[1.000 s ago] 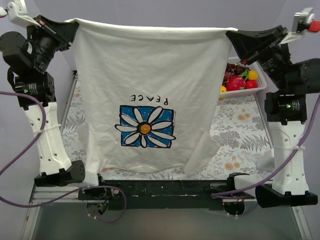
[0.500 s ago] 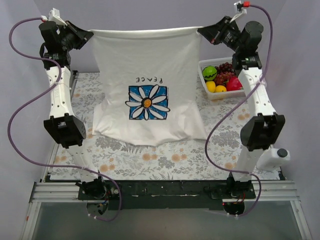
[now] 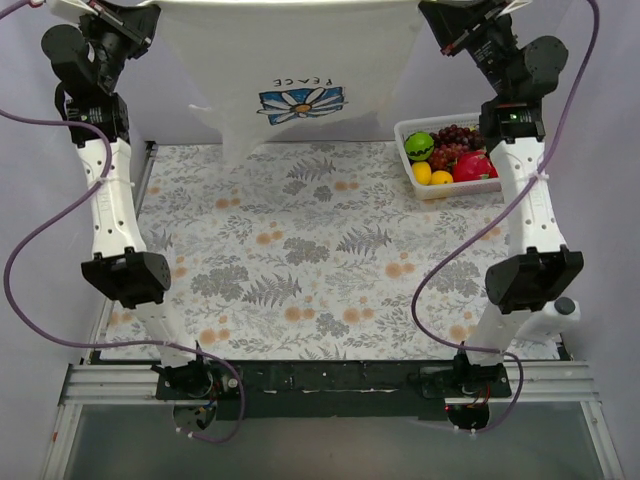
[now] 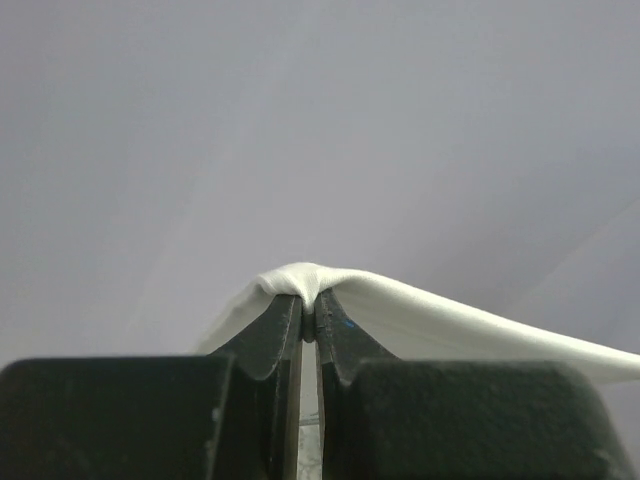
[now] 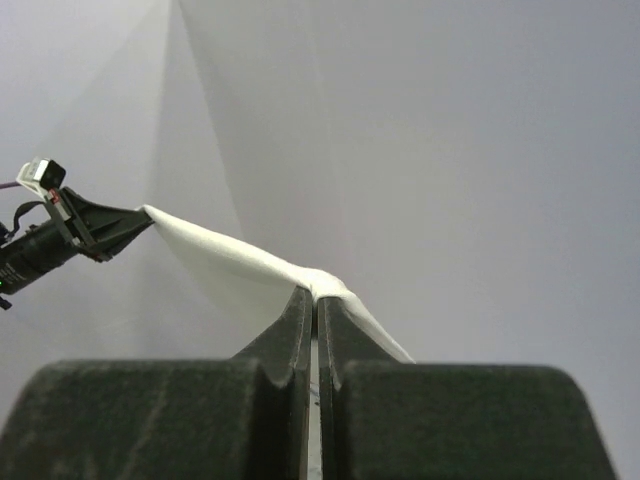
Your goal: Pin the brooch onto the clothing
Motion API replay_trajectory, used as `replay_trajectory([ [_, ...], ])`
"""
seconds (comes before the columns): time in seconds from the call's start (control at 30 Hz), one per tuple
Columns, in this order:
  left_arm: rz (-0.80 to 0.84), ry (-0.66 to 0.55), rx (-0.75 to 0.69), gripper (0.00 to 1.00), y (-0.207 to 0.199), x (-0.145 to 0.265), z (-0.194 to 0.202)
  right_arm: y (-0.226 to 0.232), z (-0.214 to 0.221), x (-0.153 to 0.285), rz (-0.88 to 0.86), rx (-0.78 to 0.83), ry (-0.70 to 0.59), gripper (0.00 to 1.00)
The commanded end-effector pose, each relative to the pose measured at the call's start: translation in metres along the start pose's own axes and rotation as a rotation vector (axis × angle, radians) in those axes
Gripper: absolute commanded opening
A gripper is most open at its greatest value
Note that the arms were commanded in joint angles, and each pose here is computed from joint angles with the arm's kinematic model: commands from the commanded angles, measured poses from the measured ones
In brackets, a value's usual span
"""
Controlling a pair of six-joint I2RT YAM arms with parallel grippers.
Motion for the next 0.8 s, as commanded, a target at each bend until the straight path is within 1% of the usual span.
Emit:
replay_trajectory([
  [0.0, -0.015, -0.084, -0.066, 0.00, -0.024, 0.031, -0.018, 0.026, -0.041, 0.019, -0.033, 0.166, -0.140, 0.01],
  [0.03, -0.033, -0.067, -0.062, 0.00, -0.020, 0.035, -0.013, 0.027, -0.035, 0.023, -0.035, 0.158, -0.128, 0.01],
  [0.07, -0.073, -0.017, -0.041, 0.00, -0.009, 0.044, 0.002, 0.024, -0.023, 0.028, -0.031, 0.137, -0.098, 0.01],
  [0.13, -0.123, 0.028, -0.026, 0.00, 0.003, 0.056, 0.019, 0.018, 0.012, 0.049, 0.009, 0.078, -0.012, 0.01],
  [0.17, -0.201, 0.088, 0.010, 0.00, 0.030, 0.067, 0.047, 0.017, 0.024, 0.057, 0.016, 0.071, 0.015, 0.01],
  [0.2, -0.208, 0.087, 0.005, 0.00, 0.023, 0.081, 0.049, 0.013, 0.055, 0.079, 0.067, 0.014, 0.086, 0.01],
  [0.27, -0.275, 0.128, 0.026, 0.00, 0.037, 0.101, 0.071, 0.012, 0.083, 0.103, 0.123, -0.029, 0.133, 0.01],
  [0.3, -0.337, 0.174, 0.053, 0.00, 0.050, 0.121, 0.093, 0.019, 0.091, 0.118, 0.137, -0.054, 0.150, 0.01],
  [0.33, -0.359, 0.202, 0.072, 0.00, 0.055, 0.131, 0.104, 0.016, 0.128, 0.144, 0.184, -0.119, 0.227, 0.01],
  [0.37, -0.385, 0.239, 0.097, 0.00, 0.060, 0.142, 0.117, 0.018, 0.145, 0.160, 0.205, -0.155, 0.263, 0.01],
  [0.4, -0.447, 0.304, 0.142, 0.00, 0.076, 0.162, 0.143, 0.026, 0.151, 0.172, 0.208, -0.179, 0.271, 0.01],
  [0.43, -0.446, 0.305, 0.156, 0.00, 0.068, 0.176, 0.147, 0.028, 0.182, 0.199, 0.241, -0.238, 0.343, 0.01],
  [0.5, -0.493, 0.339, 0.199, 0.00, 0.072, 0.201, 0.167, 0.036, 0.201, 0.224, 0.282, -0.293, 0.431, 0.01],
  [0.53, -0.528, 0.358, 0.222, 0.00, 0.075, 0.221, 0.182, 0.039, 0.212, 0.237, 0.303, -0.309, 0.475, 0.01],
  [0.57, -0.565, 0.372, 0.273, 0.00, 0.076, 0.230, 0.190, 0.043, 0.229, 0.256, 0.350, -0.347, 0.528, 0.01],
  [0.63, -0.627, 0.405, 0.314, 0.00, 0.081, 0.248, 0.205, 0.053, 0.239, 0.277, 0.377, -0.392, 0.565, 0.01],
  [0.67, -0.671, 0.423, 0.348, 0.00, 0.079, 0.256, 0.209, 0.058, 0.249, 0.290, 0.400, -0.422, 0.607, 0.01],
  [0.7, -0.701, 0.430, 0.360, 0.00, 0.079, 0.261, 0.211, 0.062, 0.248, 0.295, 0.407, -0.421, 0.619, 0.01],
  [0.73, -0.735, 0.437, 0.365, 0.00, 0.080, 0.265, 0.212, 0.066, 0.254, 0.306, 0.443, -0.452, 0.678, 0.01],
  [0.77, -0.776, 0.451, 0.373, 0.00, 0.079, 0.270, 0.212, 0.068, 0.255, 0.311, 0.458, -0.447, 0.700, 0.01],
])
Point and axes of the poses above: each gripper's point midway between its finger pads, its own x axis back along the fingers, its own y axis along the line the jaws close on, z = x × y, the point moved 10 cm from there along x, back along the fingers, and after that the axes turned 5 degrees about x, right-handed, at the moved point
